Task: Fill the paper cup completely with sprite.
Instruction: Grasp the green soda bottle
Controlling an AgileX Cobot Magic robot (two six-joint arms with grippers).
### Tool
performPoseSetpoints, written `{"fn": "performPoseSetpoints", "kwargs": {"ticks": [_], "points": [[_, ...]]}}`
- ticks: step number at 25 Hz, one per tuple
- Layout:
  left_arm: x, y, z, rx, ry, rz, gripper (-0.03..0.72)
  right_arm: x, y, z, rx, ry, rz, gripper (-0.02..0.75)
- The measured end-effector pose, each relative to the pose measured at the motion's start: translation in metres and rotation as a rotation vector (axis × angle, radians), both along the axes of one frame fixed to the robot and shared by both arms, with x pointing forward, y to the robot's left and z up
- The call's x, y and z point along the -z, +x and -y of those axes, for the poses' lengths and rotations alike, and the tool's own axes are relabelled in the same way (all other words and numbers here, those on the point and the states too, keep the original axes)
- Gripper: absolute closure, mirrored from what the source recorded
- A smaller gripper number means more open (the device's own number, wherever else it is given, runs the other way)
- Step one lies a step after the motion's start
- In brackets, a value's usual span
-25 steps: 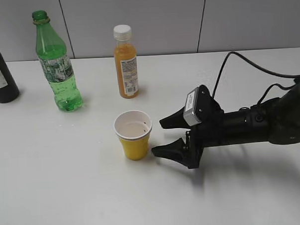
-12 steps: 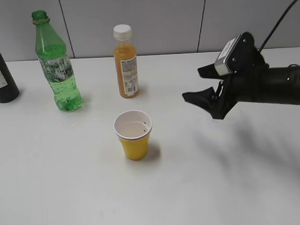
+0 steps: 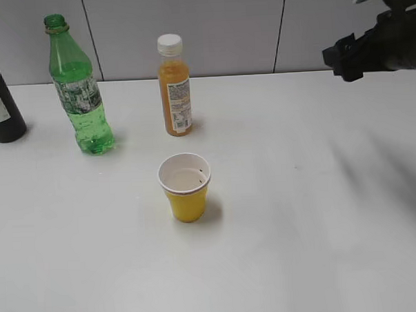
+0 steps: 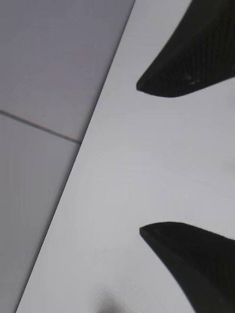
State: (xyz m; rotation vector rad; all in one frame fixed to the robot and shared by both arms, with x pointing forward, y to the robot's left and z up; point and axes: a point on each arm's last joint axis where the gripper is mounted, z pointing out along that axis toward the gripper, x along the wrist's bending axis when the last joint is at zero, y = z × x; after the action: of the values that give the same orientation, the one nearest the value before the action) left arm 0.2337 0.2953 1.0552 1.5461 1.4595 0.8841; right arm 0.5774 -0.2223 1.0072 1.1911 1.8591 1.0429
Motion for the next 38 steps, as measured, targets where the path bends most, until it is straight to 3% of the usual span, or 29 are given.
{"fn": "performPoseSetpoints", "kwargs": {"ticks": [5, 12, 18, 21, 28, 38], "points": [[0.0, 0.0, 0.0, 0.0, 0.0, 0.0, 0.136, -0.033, 0.018, 0.012, 0.19, -0.042, -0.173, 0.134], [0.0, 0.0, 0.0, 0.0, 0.0, 0.0, 0.136, -0.075, 0.023, 0.02, 0.306, -0.088, -0.37, 0.143], [0.0, 0.0, 0.0, 0.0, 0.0, 0.0, 0.136, -0.092, 0.012, 0.041, 0.312, 0.017, -0.652, 0.143], [0.0, 0.0, 0.0, 0.0, 0.0, 0.0, 0.136, -0.089, 0.002, 0.056, 0.322, 0.02, -0.784, 0.143], [0.0, 0.0, 0.0, 0.0, 0.0, 0.0, 0.136, -0.1, -0.034, 0.061, 0.318, 0.018, -0.79, 0.143], [0.0, 0.0, 0.001, 0.011, -0.016, 0.0, 0.136, -0.105, -0.152, 0.065, 0.304, 0.022, -0.714, 0.144]]}}
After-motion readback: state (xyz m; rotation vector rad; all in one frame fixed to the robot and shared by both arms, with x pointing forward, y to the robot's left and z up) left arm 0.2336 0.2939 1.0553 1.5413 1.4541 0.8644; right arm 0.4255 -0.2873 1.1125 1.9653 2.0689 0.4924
